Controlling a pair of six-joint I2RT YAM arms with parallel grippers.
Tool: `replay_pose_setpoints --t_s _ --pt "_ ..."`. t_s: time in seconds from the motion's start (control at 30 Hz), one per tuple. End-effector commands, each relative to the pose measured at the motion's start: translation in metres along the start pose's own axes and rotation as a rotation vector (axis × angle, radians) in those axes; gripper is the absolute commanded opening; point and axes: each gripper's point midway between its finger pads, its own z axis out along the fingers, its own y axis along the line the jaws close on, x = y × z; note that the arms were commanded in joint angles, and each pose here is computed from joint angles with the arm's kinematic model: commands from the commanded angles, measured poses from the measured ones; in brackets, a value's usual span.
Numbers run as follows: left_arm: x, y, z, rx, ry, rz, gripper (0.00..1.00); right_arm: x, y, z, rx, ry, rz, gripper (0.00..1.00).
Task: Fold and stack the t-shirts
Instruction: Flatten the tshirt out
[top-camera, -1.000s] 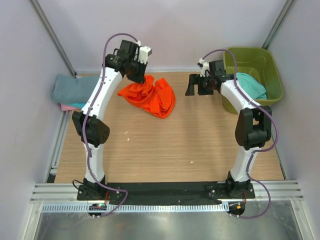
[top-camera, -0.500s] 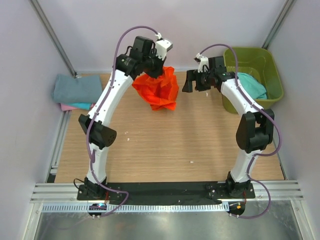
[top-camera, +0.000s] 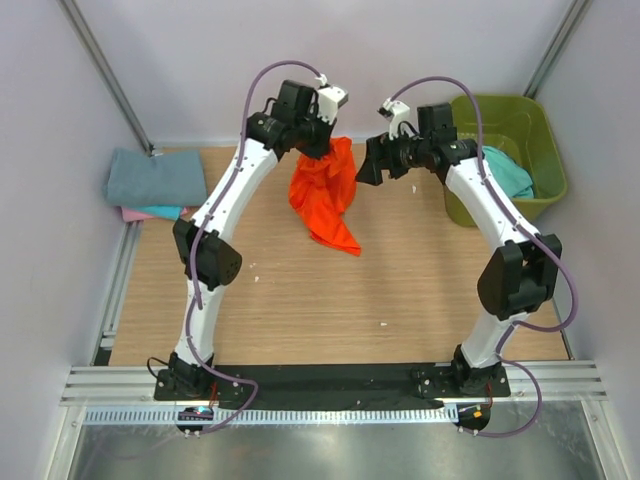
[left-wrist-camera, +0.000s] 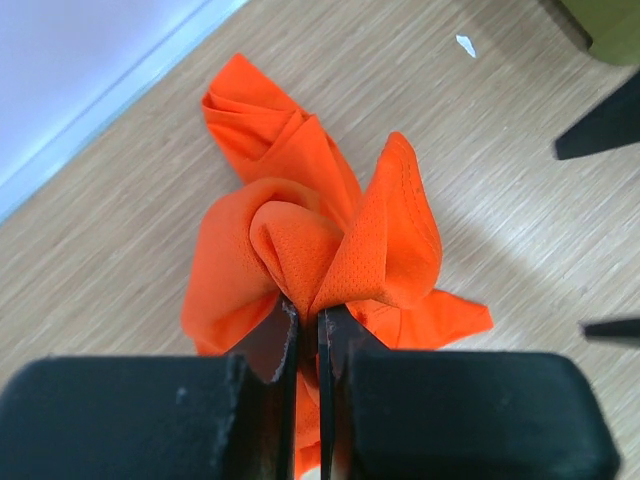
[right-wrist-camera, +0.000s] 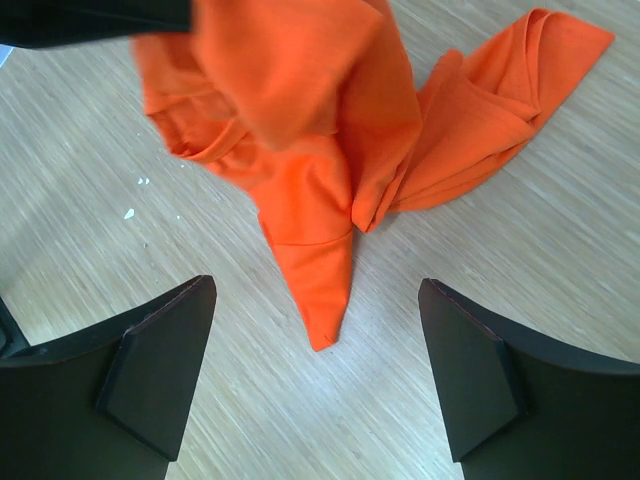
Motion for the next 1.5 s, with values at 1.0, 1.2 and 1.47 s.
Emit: replay_pose_setpoints --t_s 1.0,1.2,1.47 --pt "0.115 0.138 -0.141 -0.34 0.062 -0.578 0.83 0.044 0.035 0.162 -0.065 0.143 -0.969 0.82" --pt "0.121 0.132 -0.144 -0.331 0.069 -0.585 0.83 0.048 0.015 0.191 0.02 0.134 -0.97 0.79" --pt "0.126 0.127 -0.145 -0.327 0.068 -0.597 0.83 0.05 -0.005 0.207 0.103 0.155 -0.955 0.58"
